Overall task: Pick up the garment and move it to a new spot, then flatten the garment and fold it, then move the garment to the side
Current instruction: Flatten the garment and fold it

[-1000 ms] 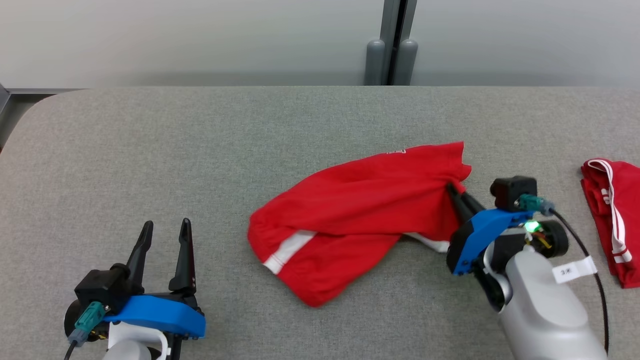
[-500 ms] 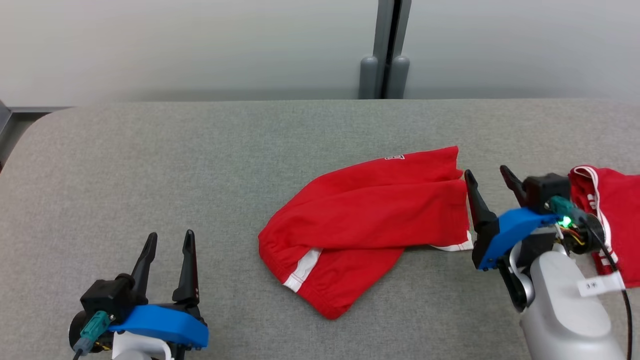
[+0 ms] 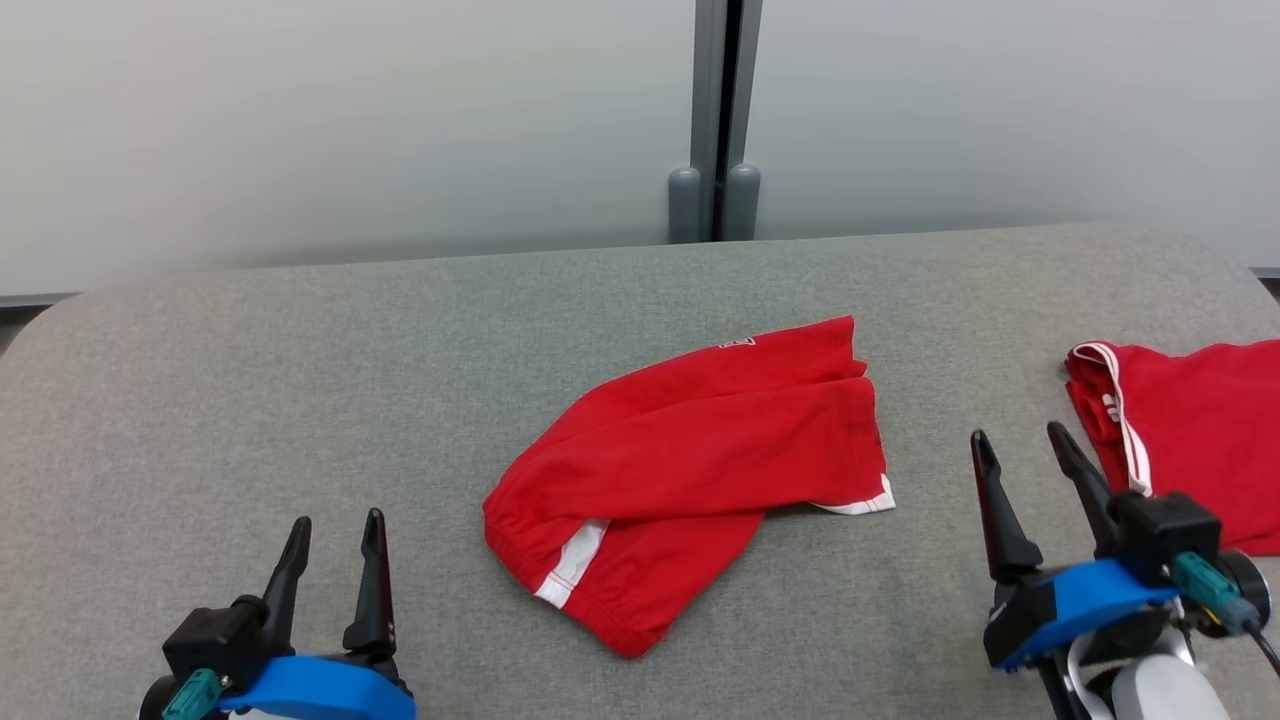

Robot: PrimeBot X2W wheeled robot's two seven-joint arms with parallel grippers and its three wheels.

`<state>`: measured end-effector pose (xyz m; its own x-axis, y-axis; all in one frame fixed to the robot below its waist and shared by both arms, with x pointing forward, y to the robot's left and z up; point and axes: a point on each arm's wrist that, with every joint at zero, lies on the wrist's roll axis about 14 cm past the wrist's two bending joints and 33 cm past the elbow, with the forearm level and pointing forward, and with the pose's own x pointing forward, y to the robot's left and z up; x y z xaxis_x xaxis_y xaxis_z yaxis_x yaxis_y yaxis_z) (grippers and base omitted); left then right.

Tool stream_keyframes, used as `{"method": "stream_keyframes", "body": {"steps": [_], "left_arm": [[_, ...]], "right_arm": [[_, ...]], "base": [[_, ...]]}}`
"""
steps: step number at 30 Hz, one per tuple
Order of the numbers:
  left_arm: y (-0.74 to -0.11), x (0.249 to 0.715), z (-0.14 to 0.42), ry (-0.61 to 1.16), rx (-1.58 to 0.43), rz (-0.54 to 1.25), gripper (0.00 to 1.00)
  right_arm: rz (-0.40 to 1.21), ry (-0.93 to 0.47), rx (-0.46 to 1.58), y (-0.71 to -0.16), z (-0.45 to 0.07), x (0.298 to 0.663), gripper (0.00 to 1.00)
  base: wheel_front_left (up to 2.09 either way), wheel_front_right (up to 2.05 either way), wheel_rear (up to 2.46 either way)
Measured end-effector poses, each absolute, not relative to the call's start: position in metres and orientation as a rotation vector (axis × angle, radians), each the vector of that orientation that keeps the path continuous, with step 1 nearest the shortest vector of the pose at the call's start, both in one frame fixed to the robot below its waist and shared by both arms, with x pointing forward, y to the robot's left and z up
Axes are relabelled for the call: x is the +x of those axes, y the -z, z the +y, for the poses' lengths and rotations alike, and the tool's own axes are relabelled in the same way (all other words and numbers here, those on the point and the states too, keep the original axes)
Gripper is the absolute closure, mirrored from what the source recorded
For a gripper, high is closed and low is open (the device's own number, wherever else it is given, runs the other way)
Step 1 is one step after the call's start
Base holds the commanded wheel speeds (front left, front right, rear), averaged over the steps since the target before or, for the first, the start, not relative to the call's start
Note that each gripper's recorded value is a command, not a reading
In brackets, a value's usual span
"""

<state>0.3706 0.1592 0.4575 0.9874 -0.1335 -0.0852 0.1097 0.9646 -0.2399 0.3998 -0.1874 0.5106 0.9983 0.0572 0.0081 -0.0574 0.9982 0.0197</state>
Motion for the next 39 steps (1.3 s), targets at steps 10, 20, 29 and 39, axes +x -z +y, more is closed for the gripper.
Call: {"method": "stream_keyframes", "body": {"steps": [10, 20, 29, 39], "left_arm": [[-0.454, 0.366, 0.158, 0.120, -0.238, 0.109, 0.00], [-0.449, 0.364, 0.156, 0.128, -0.228, 0.123, 0.00], [-0.425, 0.347, 0.101, 0.295, -0.235, 0.260, 0.00], [-0.393, 0.331, 0.057, 0.381, -0.355, 0.431, 0.00]], "right_arm": [[0.017, -0.031, 0.037, -0.513, -0.193, 0.372, 0.00], [0.018, -0.039, 0.057, -0.515, -0.191, 0.374, 0.00], [0.040, -0.044, 0.065, -0.508, -0.188, 0.376, 0.00], [0.090, -0.056, 0.107, -0.491, -0.182, 0.378, 0.00]], "base": [[0.00, 0.00, 0.00], [0.00, 0.00, 0.00], [0.00, 0.00, 0.00], [0.00, 0.00, 0.00]]}}
